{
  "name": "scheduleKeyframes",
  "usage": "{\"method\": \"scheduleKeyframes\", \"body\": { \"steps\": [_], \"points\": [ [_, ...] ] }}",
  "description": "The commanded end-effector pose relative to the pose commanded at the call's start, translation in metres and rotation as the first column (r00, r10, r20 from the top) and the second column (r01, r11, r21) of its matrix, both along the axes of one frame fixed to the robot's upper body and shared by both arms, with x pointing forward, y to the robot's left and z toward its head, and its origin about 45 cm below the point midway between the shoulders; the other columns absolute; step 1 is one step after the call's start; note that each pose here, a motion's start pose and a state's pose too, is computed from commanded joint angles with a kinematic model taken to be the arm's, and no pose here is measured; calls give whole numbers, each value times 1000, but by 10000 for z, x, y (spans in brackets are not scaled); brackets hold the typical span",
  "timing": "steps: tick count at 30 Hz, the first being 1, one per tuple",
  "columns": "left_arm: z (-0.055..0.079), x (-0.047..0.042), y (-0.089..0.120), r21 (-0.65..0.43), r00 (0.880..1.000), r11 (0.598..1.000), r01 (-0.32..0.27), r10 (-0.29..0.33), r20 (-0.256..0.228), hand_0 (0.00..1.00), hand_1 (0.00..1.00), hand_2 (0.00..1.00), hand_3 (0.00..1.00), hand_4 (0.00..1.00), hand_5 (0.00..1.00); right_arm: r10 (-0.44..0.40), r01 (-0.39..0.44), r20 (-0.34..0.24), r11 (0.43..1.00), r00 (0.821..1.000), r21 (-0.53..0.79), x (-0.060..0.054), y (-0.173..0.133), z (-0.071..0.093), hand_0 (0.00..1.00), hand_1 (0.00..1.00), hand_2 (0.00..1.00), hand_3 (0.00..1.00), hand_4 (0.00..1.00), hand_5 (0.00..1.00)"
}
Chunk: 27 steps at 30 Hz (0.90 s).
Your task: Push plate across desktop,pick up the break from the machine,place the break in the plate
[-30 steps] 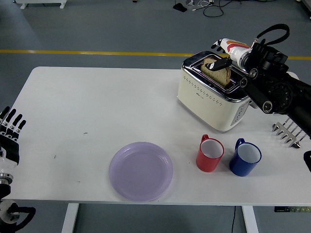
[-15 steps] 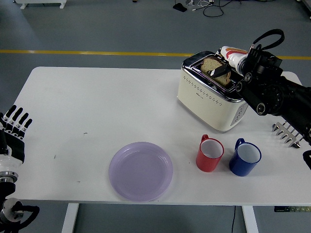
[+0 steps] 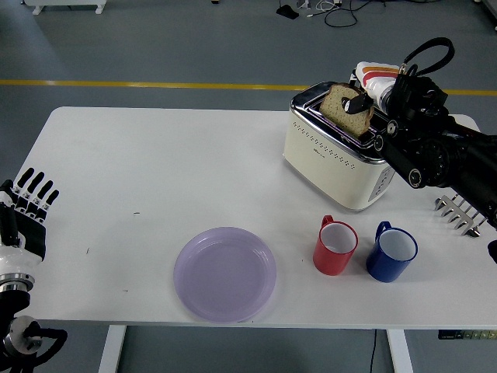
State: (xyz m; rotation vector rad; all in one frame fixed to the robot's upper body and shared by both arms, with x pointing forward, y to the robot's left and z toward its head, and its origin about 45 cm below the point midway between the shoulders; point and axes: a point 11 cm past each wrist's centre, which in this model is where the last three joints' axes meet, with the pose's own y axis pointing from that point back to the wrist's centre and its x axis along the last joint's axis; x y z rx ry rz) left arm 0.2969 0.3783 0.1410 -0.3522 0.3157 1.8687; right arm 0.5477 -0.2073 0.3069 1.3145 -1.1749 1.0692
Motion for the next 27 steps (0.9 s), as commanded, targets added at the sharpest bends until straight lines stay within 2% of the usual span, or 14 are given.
{"method": "scheduleKeyframes", "body": {
  "steps": [5, 6, 11, 12, 14, 17, 18, 22, 24, 25, 26, 27],
  "points": [
    [4, -1, 1, 0, 1000, 1000, 2, -2, 0, 801, 806, 844, 797, 511, 998, 24, -21, 62, 999, 998, -41, 13, -64, 239, 218, 271, 347, 383, 240, 103],
    [4, -1, 2, 1, 1000, 1000, 2, -2, 0, 801, 804, 844, 797, 510, 998, 30, -26, 79, 998, 996, -51, 15, -79, 312, 174, 227, 321, 361, 206, 135],
    [6, -7, 14, 2, 1000, 1000, 0, 0, -1, 801, 804, 844, 797, 510, 998, 58, -42, 170, 995, 984, -94, -15, -133, 736, 174, 227, 321, 361, 206, 135],
    [5, -9, 18, 2, 1000, 1000, 0, 0, -1, 799, 803, 844, 797, 509, 998, 74, -52, 208, 993, 975, -109, -43, -124, 873, 141, 206, 307, 356, 208, 166],
    [5, -13, 23, 3, 1000, 1000, -1, 1, -1, 799, 803, 844, 797, 509, 998, 88, -56, 266, 991, 960, -125, -93, -135, 1076, 141, 206, 307, 356, 208, 166],
    [3, -21, 31, 3, 1000, 1000, -3, 3, -2, 799, 803, 844, 797, 509, 998, 131, -84, 338, 985, 932, -149, -210, -69, 1323, 141, 206, 307, 356, 208, 166],
    [2, -24, 36, 3, 1000, 1000, -4, 4, -3, 798, 803, 844, 797, 509, 998, 143, -94, 361, 984, 921, -151, -261, -51, 1403, 113, 154, 296, 350, 205, 176],
    [-8, -45, 58, 3, 1000, 1000, -13, 13, -5, 798, 803, 844, 797, 509, 998, 204, -188, 378, 979, 903, -79, -474, 135, 1503, 113, 154, 296, 350, 205, 176],
    [-13, -56, 70, 3, 1000, 1000, -16, 16, -7, 798, 803, 844, 797, 509, 998, 243, -245, 353, 969, 903, -38, -582, 231, 1449, 88, 138, 283, 336, 220, 170],
    [-13, -58, 75, 4, 1000, 1000, -15, 15, -8, 798, 803, 844, 797, 509, 998, 276, -284, 312, 959, 909, -20, -650, 297, 1344, 88, 138, 283, 336, 220, 170],
    [-13, -59, 77, 5, 1000, 1000, -15, 15, -8, 798, 803, 844, 797, 509, 998, 310, -328, 297, 945, 903, 13, -726, 396, 1328, 88, 138, 283, 336, 220, 170],
    [-14, -61, 82, 5, 1000, 1000, -15, 15, -10, 798, 803, 844, 797, 509, 998, 349, -368, 254, 929, 902, 32, -800, 482, 1214, 88, 138, 283, 336, 220, 170]
  ]
}}
